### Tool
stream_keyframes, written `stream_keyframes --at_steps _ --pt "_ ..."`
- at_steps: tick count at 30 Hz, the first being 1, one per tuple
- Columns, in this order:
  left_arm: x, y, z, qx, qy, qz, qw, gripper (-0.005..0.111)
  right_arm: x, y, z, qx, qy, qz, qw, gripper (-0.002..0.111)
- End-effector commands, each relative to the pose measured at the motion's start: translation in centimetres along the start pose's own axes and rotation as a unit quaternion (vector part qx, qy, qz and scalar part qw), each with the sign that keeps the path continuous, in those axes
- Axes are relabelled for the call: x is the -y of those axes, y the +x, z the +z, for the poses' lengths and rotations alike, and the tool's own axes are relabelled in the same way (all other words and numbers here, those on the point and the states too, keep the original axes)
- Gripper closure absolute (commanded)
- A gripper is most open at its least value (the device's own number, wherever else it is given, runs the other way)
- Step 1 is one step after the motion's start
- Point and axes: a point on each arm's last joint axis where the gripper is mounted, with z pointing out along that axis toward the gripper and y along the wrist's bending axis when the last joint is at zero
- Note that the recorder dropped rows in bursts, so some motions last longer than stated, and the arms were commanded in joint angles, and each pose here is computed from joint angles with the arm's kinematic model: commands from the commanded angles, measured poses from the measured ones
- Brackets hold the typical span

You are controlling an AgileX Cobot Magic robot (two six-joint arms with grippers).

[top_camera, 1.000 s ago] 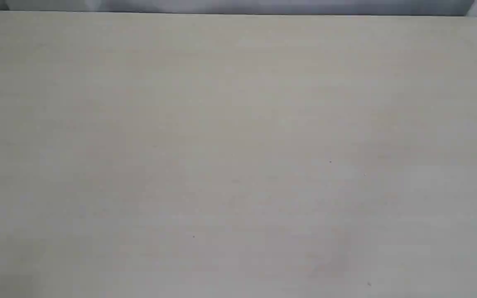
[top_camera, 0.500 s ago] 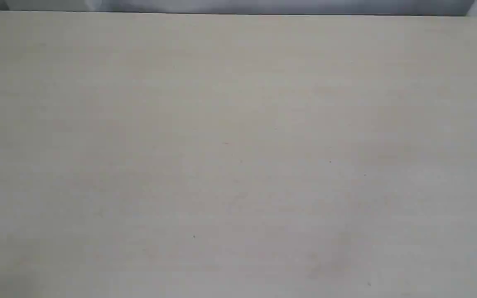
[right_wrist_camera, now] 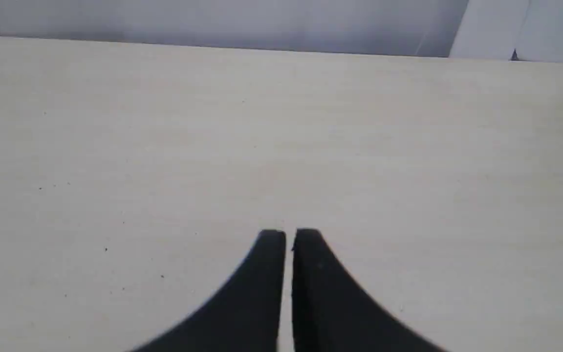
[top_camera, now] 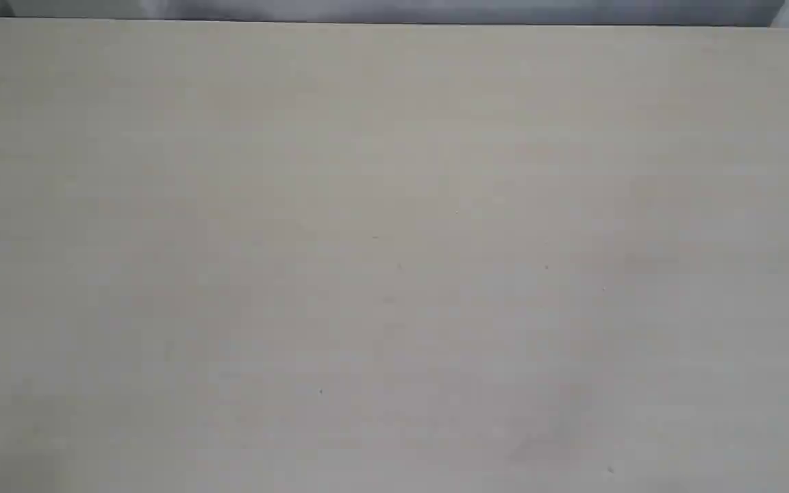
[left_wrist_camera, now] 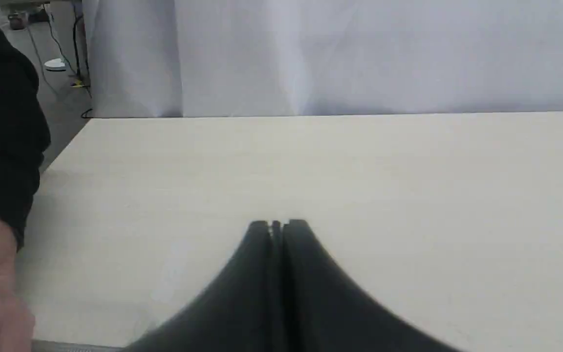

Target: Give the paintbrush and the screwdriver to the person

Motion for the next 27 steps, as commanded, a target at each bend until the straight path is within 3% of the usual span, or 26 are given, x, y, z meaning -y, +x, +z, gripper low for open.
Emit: stream_keyframes --at_steps 1,27 --pt "0.06 0.01 0.0 0.003 0.005 -0.003 1.0 0.107 0.05 -0.11 -0.01 0.012 0.003 -0.004 1.0 0.104" --pt "0.06 -0.01 0.0 0.004 0.005 -0.002 1.0 0.107 0.15 -0.11 -0.01 0.012 0.008 0.003 1.0 0.104"
